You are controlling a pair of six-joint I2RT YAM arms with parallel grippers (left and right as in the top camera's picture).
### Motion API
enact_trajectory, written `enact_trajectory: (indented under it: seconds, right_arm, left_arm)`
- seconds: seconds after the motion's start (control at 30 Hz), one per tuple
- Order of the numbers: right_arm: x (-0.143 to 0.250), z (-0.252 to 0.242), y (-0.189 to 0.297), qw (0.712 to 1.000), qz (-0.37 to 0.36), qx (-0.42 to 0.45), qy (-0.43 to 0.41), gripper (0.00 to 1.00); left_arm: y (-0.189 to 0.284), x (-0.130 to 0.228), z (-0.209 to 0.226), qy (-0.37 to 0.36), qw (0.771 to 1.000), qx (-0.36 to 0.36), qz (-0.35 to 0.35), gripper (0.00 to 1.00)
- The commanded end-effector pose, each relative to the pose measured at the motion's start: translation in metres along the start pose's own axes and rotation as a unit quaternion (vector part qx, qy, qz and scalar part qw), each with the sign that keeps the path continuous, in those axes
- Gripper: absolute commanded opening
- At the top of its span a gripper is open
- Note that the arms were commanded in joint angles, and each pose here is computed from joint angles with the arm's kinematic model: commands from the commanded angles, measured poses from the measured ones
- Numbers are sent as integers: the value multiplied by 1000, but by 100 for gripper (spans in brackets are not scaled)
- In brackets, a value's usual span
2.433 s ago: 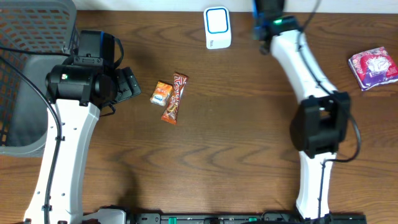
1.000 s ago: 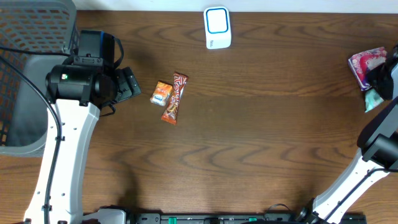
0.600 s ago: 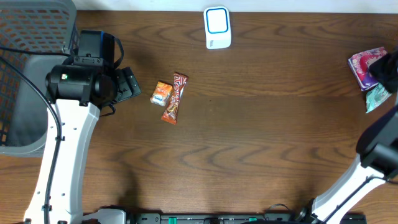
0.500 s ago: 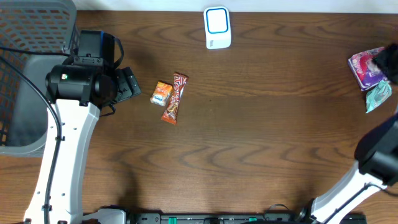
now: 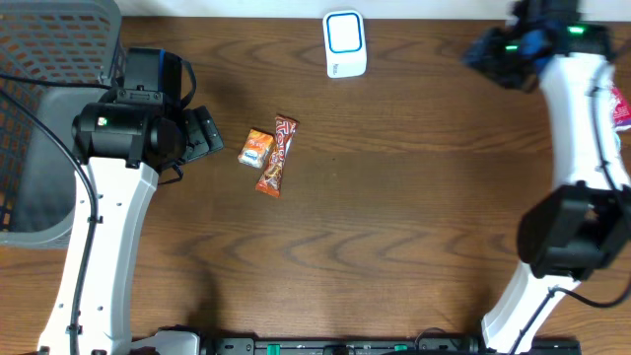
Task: Scan the item barcode
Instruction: 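Move the right gripper to the red TOP bar and grasp it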
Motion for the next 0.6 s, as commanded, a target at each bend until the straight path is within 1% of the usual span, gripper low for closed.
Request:
enact_trajectory:
  seconds: [0.0,0.1,0.2,0.33,0.47,0.57]
  right_arm:
    - [30,36,-37,997,51,-20,47,47]
    - [62,67,-71,992,90,-27,84,47]
    - [93,89,-98,987,126,-26,92,45]
    - [137,117,-132,982,167,-27,83,34]
    - [180,154,-161,973,199,-66,100,34]
    - [207,179,-174,968,207,-89,112,36]
  left_arm:
    - [0,-1,1,5,1000,-3,0,98]
    - [0,-1,1,5,1000,-3,0,98]
    - [0,-1,1,5,1000,-3,0,98]
    - [0,-1,1,5,1000,-3,0,98]
    - [0,-1,1,5,1000,-3,0,98]
    - [0,-1,1,5,1000,-3,0,98]
Point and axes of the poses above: each gripper's point midway between its finger pads, its own y axis back along the fingers, its own z axis along the line the jaws close on, x = y × z, the point moved 5 cm from there along y, back along the fingers, and after that the axes turned 2 degrees about -y, right-handed, at the moved point
